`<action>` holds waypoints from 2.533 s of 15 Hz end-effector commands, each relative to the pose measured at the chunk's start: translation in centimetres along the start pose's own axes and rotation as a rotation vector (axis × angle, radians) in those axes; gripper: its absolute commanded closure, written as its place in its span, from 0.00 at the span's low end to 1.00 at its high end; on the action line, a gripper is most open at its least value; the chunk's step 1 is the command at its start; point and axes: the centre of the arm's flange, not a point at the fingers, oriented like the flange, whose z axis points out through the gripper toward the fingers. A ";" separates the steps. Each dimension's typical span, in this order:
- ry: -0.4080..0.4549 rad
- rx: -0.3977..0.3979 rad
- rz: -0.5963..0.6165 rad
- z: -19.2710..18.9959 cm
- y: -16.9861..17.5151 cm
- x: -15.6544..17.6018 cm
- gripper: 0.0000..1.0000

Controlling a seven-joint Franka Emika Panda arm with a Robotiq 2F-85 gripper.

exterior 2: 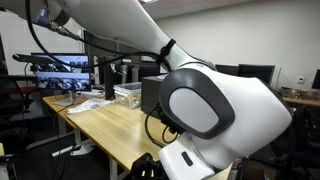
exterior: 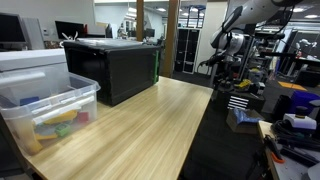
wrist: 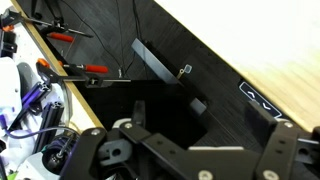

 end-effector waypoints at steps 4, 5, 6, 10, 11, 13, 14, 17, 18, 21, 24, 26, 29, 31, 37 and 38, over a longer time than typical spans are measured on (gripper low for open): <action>0.034 -0.046 0.106 3.5 2.2 -0.3 0.00; 0.031 -0.060 0.133 4.0 2.2 0.1 0.00; 0.020 -0.065 0.155 4.2 2.2 0.4 0.00; 0.012 -0.084 0.205 5.5 2.3 1.1 0.00; 0.013 -0.087 0.200 5.8 2.2 1.0 0.00; 0.020 -0.096 0.179 6.3 2.1 0.7 0.00; 0.020 -0.100 0.180 6.4 2.0 0.6 0.00; 0.038 -0.120 0.170 7.6 1.1 0.6 0.00; 0.048 -0.138 0.168 8.6 0.3 0.7 0.00; 0.061 -0.153 0.160 9.8 -0.3 0.1 0.00; 0.055 -0.146 0.159 9.8 -1.1 -0.3 0.00; 0.058 -0.143 0.155 9.8 -1.4 -0.5 0.00; 0.063 -0.143 0.145 9.8 -1.5 -0.8 0.00; 0.069 -0.149 0.144 10.0 -1.5 -1.0 0.00; 0.090 -0.158 0.126 10.4 -1.4 -1.8 0.00; 0.099 -0.160 0.121 10.6 -1.3 -2.1 0.00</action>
